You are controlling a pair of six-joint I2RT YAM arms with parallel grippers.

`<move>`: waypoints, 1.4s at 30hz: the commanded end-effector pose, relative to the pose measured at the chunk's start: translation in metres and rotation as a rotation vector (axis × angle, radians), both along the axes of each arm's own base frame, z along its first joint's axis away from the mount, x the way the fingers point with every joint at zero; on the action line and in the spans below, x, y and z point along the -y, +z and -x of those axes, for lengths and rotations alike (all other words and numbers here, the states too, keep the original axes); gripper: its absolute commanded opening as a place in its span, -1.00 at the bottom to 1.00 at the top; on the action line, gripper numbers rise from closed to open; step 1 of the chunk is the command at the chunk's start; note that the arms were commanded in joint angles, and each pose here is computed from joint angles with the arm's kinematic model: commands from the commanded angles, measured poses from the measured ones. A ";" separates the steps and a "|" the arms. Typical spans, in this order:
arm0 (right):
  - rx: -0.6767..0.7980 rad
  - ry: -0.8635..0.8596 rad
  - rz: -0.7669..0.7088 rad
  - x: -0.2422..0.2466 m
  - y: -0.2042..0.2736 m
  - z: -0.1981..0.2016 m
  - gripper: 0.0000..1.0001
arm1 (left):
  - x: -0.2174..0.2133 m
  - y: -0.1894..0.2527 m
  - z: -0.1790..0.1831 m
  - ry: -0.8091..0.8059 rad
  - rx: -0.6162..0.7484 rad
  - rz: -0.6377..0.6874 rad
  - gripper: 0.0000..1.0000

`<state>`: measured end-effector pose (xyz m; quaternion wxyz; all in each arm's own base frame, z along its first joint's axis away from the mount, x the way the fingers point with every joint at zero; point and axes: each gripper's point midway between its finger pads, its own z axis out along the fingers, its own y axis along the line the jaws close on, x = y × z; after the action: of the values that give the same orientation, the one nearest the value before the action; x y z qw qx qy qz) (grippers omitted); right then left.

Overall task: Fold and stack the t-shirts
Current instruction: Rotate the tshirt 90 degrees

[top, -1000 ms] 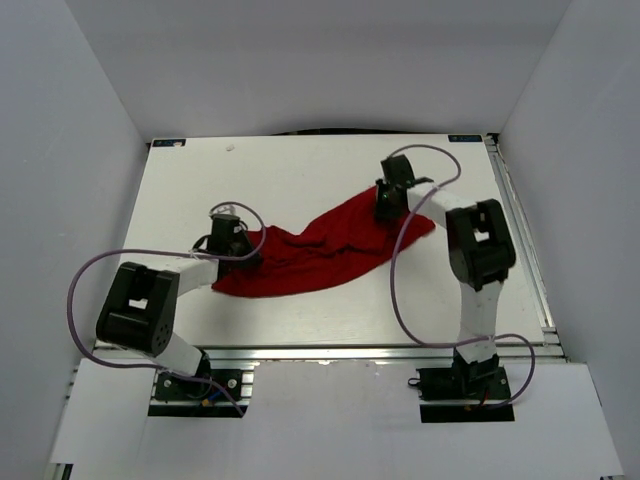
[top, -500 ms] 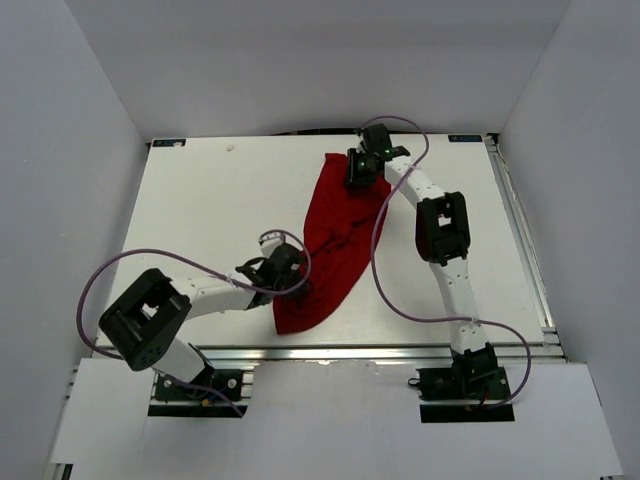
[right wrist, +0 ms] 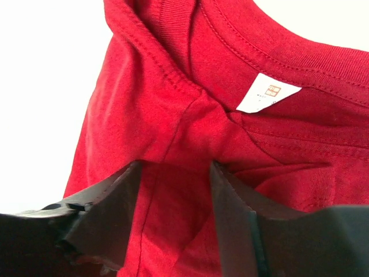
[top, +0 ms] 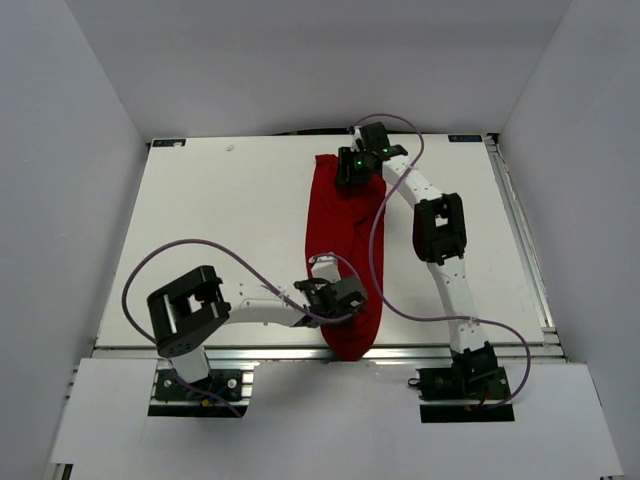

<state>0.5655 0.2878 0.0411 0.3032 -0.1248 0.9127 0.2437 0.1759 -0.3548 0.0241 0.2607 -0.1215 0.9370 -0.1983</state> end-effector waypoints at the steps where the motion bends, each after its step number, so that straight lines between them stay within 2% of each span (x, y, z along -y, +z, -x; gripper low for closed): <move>1: 0.176 0.023 -0.048 0.005 0.089 -0.016 0.19 | -0.026 0.001 -0.002 0.029 0.021 -0.134 -0.37; 3: 0.207 0.019 -0.052 0.010 0.113 -0.013 0.23 | -0.024 0.024 -0.010 0.070 0.074 -0.072 -0.26; 7: 0.279 0.023 -0.082 0.016 0.176 0.008 0.29 | -0.043 0.056 -0.015 0.177 0.134 0.022 -0.18; 9: 0.296 0.019 -0.079 0.020 0.193 0.016 0.30 | -0.055 0.061 -0.010 0.226 0.148 0.074 -0.17; 10: 0.305 0.015 -0.072 0.025 0.205 0.025 0.31 | -0.057 0.082 -0.010 0.246 0.184 0.145 -0.16; 13: 0.306 -0.008 -0.028 0.039 0.218 0.043 0.31 | -0.069 0.108 -0.011 0.303 0.240 0.237 -0.14; 15: 0.298 -0.044 0.022 0.053 0.219 0.052 0.31 | -0.077 0.124 -0.015 0.306 0.287 0.234 -0.09; 16: 0.308 -0.053 0.033 0.060 0.231 0.063 0.32 | -0.078 0.146 -0.023 0.322 0.343 0.247 0.02; 18: 0.243 -0.071 0.082 0.075 0.207 0.084 0.31 | -0.085 0.171 -0.037 0.275 0.435 0.163 0.09; 19: 0.270 -0.077 0.079 0.081 0.224 0.098 0.23 | -0.086 0.203 -0.055 0.302 0.472 0.180 0.09; 20: 0.225 -0.086 0.111 0.089 0.198 0.110 0.18 | -0.089 0.206 -0.065 0.261 0.500 0.090 0.09; 22: 0.241 -0.103 0.105 0.098 0.204 0.130 0.04 | -0.094 0.242 -0.095 0.291 0.556 0.071 0.09; 23: 0.196 -0.096 0.116 0.101 0.182 0.141 -0.11 | -0.090 0.235 -0.107 0.229 0.552 0.002 0.09; 25: 0.187 -0.095 0.110 0.105 0.179 0.155 -0.43 | -0.100 0.238 -0.142 0.249 0.542 -0.022 0.08; 26: 0.178 -0.096 0.110 0.106 0.174 0.159 -0.44 | -0.093 0.248 -0.155 0.217 0.545 0.005 0.07; 27: 0.153 -0.092 0.112 0.106 0.160 0.166 -0.44 | -0.089 0.233 -0.170 0.206 0.521 -0.030 0.06; 29: 0.128 -0.066 0.085 0.101 0.153 0.177 -0.30 | -0.094 0.237 -0.201 0.225 0.529 -0.031 -0.01; 30: 0.095 -0.059 0.096 0.102 0.142 0.185 -0.28 | -0.083 0.214 -0.212 0.176 0.488 -0.039 -0.02; 32: 0.063 -0.053 0.105 0.100 0.131 0.196 -0.27 | -0.082 0.203 -0.241 0.173 0.475 -0.015 -0.03; 33: 0.052 -0.050 0.101 0.101 0.123 0.206 -0.25 | -0.069 0.202 -0.249 0.126 0.459 0.034 -0.08; 34: 0.039 -0.046 0.093 0.099 0.119 0.213 -0.24 | -0.067 0.174 -0.268 0.124 0.417 0.019 -0.10; 36: 0.026 -0.045 0.090 0.102 0.113 0.226 -0.23 | -0.051 0.175 -0.286 0.064 0.417 0.055 -0.19; 38: -0.015 -0.024 0.100 0.102 0.094 0.244 -0.21 | -0.046 0.145 -0.301 0.031 0.381 0.007 -0.19; 39: -0.018 -0.019 0.105 0.102 0.092 0.249 -0.20 | -0.041 0.153 -0.313 0.020 0.392 0.027 -0.19; 40: -0.050 0.002 0.109 0.101 0.083 0.260 -0.21 | -0.037 0.128 -0.319 0.001 0.351 0.011 -0.18; 42: -0.062 0.021 0.117 0.099 0.077 0.271 -0.22 | -0.039 0.114 -0.332 -0.003 0.321 0.027 -0.19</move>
<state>0.3023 0.1796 0.1141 0.2549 -0.1338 0.9407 0.1797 0.4962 -0.3018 0.1114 0.4049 -0.1240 0.8882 -0.1782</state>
